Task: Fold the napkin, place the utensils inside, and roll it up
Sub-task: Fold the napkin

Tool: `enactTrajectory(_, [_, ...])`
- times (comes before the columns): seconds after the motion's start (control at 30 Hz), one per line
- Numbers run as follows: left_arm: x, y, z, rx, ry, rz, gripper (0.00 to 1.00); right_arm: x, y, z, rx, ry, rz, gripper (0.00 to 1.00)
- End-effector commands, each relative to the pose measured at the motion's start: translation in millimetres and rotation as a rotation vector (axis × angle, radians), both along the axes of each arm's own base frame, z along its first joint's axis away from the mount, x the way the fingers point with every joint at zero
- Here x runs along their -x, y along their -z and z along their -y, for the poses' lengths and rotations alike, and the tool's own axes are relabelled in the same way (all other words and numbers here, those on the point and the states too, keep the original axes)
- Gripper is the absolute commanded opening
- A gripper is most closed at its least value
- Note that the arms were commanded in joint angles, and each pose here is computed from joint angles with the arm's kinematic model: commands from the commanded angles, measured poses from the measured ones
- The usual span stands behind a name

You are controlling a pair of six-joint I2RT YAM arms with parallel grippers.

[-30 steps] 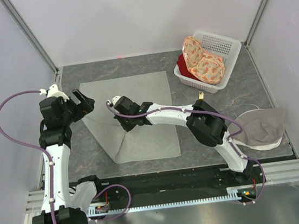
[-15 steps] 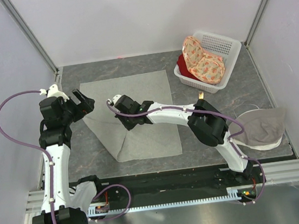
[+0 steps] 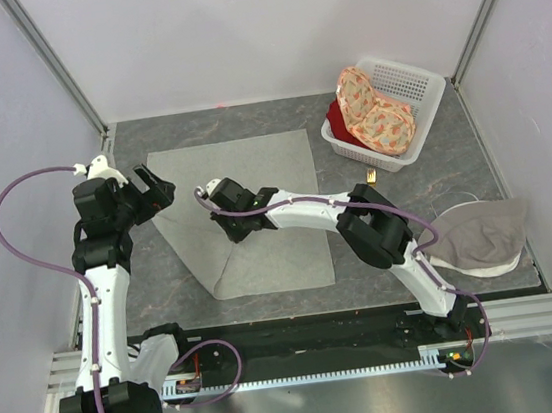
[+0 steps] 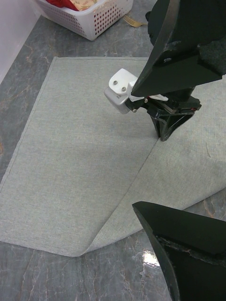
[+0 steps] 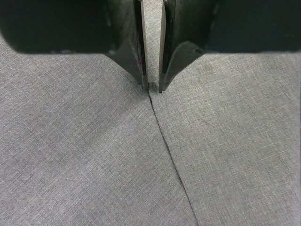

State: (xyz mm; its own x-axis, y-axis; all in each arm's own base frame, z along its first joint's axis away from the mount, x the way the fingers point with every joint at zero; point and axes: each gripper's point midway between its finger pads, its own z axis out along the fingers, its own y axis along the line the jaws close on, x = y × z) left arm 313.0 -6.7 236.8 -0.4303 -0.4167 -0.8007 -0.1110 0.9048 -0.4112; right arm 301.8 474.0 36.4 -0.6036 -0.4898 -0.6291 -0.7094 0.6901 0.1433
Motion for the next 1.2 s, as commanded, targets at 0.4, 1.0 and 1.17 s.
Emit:
enactTrajectory(0.4, [-5.4, -7.7, 2.8, 0.001, 0.027, 0.040, 1.00, -11.8, -20.2, -12.1, -0.035, -0.015, 0.043, 0.13])
enactTrajectory(1.0, [-5.5, -7.3, 3.6, 0.002, 0.030, 0.039, 1.00, -3.1, 2.1, -4.3, 0.008, -0.020, 0.001, 0.22])
enactTrajectory(1.17, [-5.1, -7.4, 3.7, 0.003, 0.029, 0.039, 1.00, -2.6, 10.4, -2.5, 0.019, -0.013, -0.013, 0.22])
